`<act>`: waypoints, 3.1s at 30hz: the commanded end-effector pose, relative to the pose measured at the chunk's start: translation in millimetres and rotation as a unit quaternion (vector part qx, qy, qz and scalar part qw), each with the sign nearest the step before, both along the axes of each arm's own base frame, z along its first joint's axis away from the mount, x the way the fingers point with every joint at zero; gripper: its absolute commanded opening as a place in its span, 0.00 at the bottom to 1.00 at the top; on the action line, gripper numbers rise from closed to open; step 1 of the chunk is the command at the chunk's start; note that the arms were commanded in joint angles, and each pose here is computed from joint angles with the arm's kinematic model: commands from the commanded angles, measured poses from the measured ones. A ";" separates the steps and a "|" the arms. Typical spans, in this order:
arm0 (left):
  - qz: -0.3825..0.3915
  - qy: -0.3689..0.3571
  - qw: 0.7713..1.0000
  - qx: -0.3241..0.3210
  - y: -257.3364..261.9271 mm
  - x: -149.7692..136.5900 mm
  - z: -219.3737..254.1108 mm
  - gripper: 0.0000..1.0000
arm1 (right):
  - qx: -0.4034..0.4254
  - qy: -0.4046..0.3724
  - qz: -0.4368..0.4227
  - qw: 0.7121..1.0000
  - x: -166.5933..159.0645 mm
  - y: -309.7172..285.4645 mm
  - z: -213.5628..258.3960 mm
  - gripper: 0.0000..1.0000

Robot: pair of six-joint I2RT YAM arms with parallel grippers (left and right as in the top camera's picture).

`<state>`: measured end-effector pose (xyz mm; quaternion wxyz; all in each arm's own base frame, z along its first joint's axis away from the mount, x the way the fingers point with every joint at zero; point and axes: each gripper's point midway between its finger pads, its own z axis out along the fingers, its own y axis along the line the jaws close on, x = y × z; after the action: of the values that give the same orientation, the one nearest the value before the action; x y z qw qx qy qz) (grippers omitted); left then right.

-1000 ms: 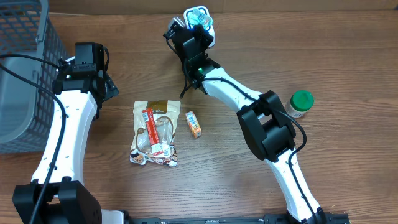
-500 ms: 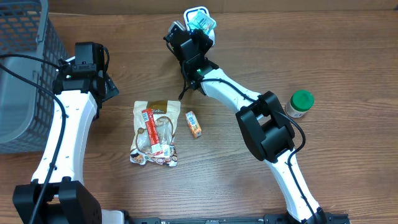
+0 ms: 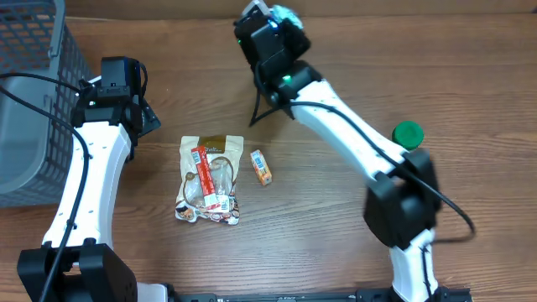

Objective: Scan the item barcode
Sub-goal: 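Carry the tissue pack back down and place it near the jar, then open the right gripper and release the tissue pack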

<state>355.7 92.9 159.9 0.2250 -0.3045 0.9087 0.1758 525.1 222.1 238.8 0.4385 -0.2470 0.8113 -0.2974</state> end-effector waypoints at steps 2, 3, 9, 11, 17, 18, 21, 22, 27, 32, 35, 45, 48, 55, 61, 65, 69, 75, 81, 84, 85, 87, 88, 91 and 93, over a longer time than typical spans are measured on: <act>-0.007 -0.003 1.000 0.009 1.2 4.1 5.2 1.00 | 0.150 0.053 -0.056 0.986 -46.5 -18.8 12.4 0.04; -0.007 -0.003 1.000 0.009 1.2 4.1 5.2 1.00 | 0.164 0.091 -0.059 0.980 -58.3 -21.5 1.5 0.03; -0.007 -0.003 1.000 0.009 1.2 4.1 5.2 1.00 | 0.253 0.401 -0.060 0.879 -151.9 -27.4 -74.5 0.04; -0.007 -0.003 1.000 0.009 1.2 4.1 5.2 1.00 | 0.258 0.443 -0.090 0.854 -165.8 -45.6 -94.2 0.04; -0.007 -0.003 1.000 0.009 1.2 4.1 5.2 1.00 | 0.217 0.448 -0.168 0.851 -168.7 -103.7 -145.5 0.04; -0.007 -0.003 1.000 0.009 1.2 4.1 5.2 1.00 | 0.204 0.442 -0.182 0.854 -167.8 -115.5 -151.5 0.04; -0.007 -0.003 1.000 0.009 1.2 4.1 5.2 1.00 | 0.188 0.431 -0.210 0.857 -166.0 -139.3 -163.1 0.04; -0.007 -0.003 1.000 0.009 1.2 4.1 5.2 1.00 | 0.189 0.428 -0.216 0.857 -165.0 -144.7 -166.5 0.04; -0.007 -0.003 1.000 0.009 1.2 4.1 5.2 1.00 | 0.206 0.412 -0.233 0.856 -155.4 -162.1 -171.9 0.48; -0.007 -0.003 1.000 0.009 1.2 4.1 5.2 1.00 | 0.208 0.352 -0.268 0.873 -135.3 -178.7 -163.9 0.67; -0.007 -0.003 1.000 0.009 1.2 4.1 5.2 1.00 | 0.272 0.345 -0.279 0.854 -134.2 -155.0 -159.3 0.67; -0.007 -0.003 1.000 0.009 1.2 4.1 5.2 1.00 | 0.390 0.403 -0.191 0.806 -150.0 -48.9 -170.8 0.53; -0.007 -0.003 1.000 0.009 1.2 4.1 5.2 1.00 | 0.379 0.365 -0.199 0.827 -143.5 -46.4 -185.4 0.53; -0.007 -0.003 1.000 0.009 1.2 4.1 5.2 1.00 | 0.369 0.306 -0.240 0.844 -142.9 -70.4 -227.8 0.54; -0.007 -0.003 1.000 0.009 1.2 4.1 5.2 1.00 | 0.325 0.358 -0.297 0.823 -181.7 -104.5 -245.2 0.54; -0.007 -0.003 1.000 0.009 1.2 4.1 5.2 1.00 | 0.314 0.375 -0.311 0.815 -191.3 -112.9 -241.6 0.55; -0.007 -0.003 1.000 0.009 1.2 4.1 5.2 1.00 | 0.314 0.403 -0.284 0.811 -196.7 -105.5 -238.0 0.58; -0.007 -0.003 1.000 0.009 1.2 4.1 5.2 1.00 | 0.330 0.397 -0.277 0.810 -190.1 -99.8 -237.4 1.00; -0.007 -0.003 1.000 0.009 1.2 4.1 5.2 1.00 | 0.353 0.369 -0.258 0.820 -170.9 -92.6 -235.2 1.00; -0.007 -0.003 1.000 0.009 1.2 4.1 5.2 1.00 | 0.359 0.360 -0.252 0.823 -165.4 -90.5 -234.4 1.00; -0.007 -0.003 1.000 0.009 1.2 4.1 5.2 1.00 | 0.361 0.358 -0.251 0.824 -163.9 -89.9 -234.0 1.00; -0.007 -0.003 1.000 0.009 1.2 4.1 5.2 1.00 | 0.364 0.355 -0.249 0.825 -161.8 -89.1 -233.6 1.00; -0.007 -0.003 1.000 0.009 1.2 4.1 5.2 1.00 | 0.364 0.354 -0.248 0.825 -161.3 -89.0 -233.5 1.00; -0.007 -0.003 1.000 0.009 1.2 4.1 5.2 1.00 | 0.364 0.354 -0.249 0.825 -161.4 -89.0 -233.5 1.00; -0.007 -0.003 1.000 0.009 1.2 4.1 5.2 1.00 | 0.364 0.354 -0.248 0.825 -161.4 -89.0 -233.5 1.00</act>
<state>355.7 92.9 159.9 0.2250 -0.3045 0.9087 0.1757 364.2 132.1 4.5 0.0896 0.0518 0.9944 0.0226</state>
